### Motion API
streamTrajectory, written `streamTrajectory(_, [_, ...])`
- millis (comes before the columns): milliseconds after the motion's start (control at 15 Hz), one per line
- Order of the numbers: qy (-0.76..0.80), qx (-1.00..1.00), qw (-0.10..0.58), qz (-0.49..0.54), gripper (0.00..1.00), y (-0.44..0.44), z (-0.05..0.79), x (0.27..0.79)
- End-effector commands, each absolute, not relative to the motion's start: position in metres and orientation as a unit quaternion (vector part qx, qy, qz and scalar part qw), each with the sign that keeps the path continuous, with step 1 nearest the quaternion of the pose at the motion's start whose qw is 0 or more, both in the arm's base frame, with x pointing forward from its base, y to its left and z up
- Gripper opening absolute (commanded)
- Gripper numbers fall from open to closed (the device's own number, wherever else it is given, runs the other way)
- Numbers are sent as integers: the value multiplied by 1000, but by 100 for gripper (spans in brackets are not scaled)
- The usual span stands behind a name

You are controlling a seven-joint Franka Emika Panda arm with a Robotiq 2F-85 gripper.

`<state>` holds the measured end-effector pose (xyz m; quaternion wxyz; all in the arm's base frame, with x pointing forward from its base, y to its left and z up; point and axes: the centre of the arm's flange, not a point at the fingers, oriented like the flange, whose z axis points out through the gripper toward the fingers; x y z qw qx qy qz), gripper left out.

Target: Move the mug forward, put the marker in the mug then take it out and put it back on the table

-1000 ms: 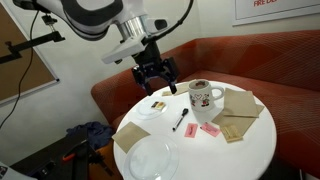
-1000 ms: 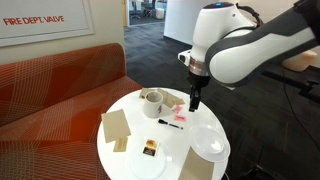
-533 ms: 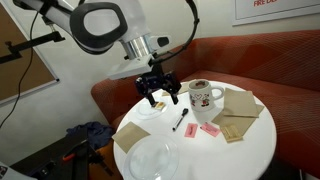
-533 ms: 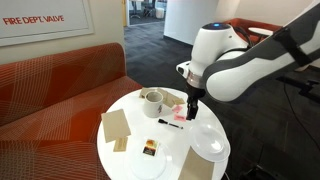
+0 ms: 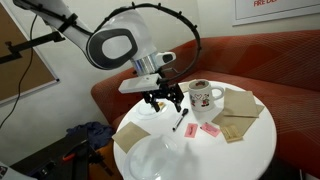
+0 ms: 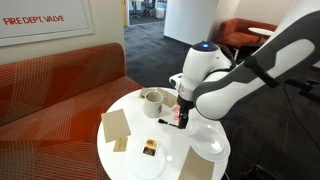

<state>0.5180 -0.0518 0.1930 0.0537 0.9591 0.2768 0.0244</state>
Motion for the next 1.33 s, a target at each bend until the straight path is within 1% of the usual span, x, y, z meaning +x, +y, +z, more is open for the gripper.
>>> streamTrajectory(0, [257,964,64,36,100,-41,174,534])
streamTrajectory(600, [190,978,78,28,100,-40,144,559])
streamTrajectory(667, [188,979,77,24,93,-41,140,561])
streamTrajectory(733, [183,980,76,23,77,-41,137,562])
streamTrajectory(800, [182,980,75,22,66,-41,135,563])
streamTrajectory(1067, [183,980,75,18,34,-40,128,567])
streamTrajectory(1200, [185,980,75,20,21,-39,130,569])
streamTrajectory(1267, [186,979,76,20,12,-39,130,569])
